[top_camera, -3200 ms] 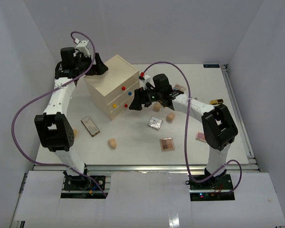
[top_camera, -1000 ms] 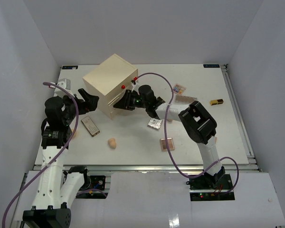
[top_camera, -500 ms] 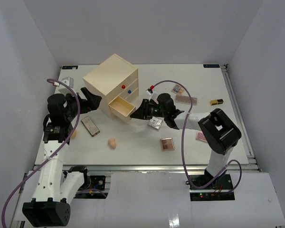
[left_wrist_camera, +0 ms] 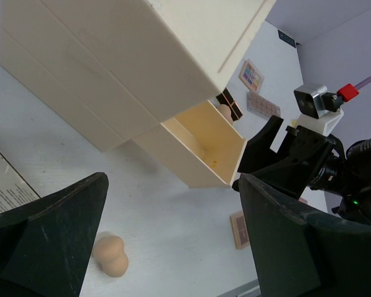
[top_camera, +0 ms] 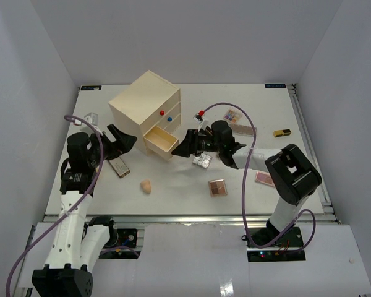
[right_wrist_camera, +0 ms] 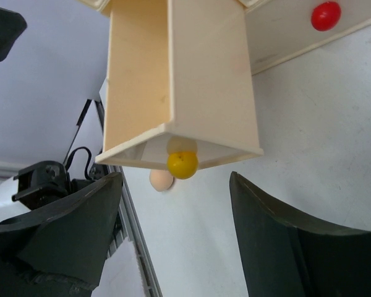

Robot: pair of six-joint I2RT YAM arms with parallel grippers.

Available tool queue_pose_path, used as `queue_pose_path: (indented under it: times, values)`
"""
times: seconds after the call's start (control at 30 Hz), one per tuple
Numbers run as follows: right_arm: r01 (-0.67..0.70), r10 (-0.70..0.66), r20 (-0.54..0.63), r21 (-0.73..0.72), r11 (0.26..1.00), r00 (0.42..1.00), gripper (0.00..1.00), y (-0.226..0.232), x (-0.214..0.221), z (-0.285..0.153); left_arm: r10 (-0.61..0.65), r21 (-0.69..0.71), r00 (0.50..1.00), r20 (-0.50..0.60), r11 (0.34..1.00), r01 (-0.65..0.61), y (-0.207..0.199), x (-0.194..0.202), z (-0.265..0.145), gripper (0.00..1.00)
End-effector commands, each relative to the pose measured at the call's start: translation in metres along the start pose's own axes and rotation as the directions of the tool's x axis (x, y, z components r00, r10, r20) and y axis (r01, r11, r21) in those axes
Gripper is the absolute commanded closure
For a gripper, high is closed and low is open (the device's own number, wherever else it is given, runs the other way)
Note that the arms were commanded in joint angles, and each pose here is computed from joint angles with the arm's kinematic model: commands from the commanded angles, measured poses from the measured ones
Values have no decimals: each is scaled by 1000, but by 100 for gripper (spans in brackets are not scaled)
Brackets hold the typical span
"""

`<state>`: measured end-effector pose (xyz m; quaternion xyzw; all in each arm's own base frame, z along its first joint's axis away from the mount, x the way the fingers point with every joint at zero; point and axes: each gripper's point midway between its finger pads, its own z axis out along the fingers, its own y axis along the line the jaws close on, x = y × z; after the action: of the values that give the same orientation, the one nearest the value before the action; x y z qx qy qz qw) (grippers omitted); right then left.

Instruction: Organize the makeup

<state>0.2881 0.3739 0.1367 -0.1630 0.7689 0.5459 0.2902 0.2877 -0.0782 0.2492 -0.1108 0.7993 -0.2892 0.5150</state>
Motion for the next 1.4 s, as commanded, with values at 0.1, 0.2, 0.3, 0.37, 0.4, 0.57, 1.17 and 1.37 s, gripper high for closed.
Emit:
queue_pose_path:
  times: [0.1, 0.2, 0.3, 0.37, 0.4, 0.57, 1.17, 1.37]
  values:
    - [230, -235, -18, -152, 961, 972, 22, 26, -21, -45, -64, 119, 994, -88, 990, 74, -26, 33, -25, 2]
    - [342, -397, -59, -404, 848, 916, 21, 60, -15, -89, -58, 126, 987, -153, 989, 78, -28, 59, -29, 3]
    - [468, -533, -30, -437, 768, 846, 21, 64, -17, -115, -67, 130, 979, -194, 987, 93, -32, 75, -32, 4]
    - [555, -609, -23, -386, 737, 793, 20, 71, -19, -128, -106, 120, 961, -256, 983, 141, -35, 94, -30, 5]
    - [580, -626, -33, -340, 740, 779, 20, 67, -18, -131, -99, 132, 945, -313, 980, 147, -42, 111, -30, 6]
    - [692, -701, 4, -161, 704, 713, 16, 59, -32, -157, -118, -49, 924, -365, 993, 108, -29, 157, -25, 2]
    - [681, -675, 102, -174, 711, 730, 14, 49, -33, -199, -52, -601, 970, -236, 792, -103, 55, 185, -17, 16]
    - [665, -660, 94, -178, 726, 746, 14, 45, -30, -197, -27, -640, 967, -254, 754, -147, 66, 199, -3, 27]
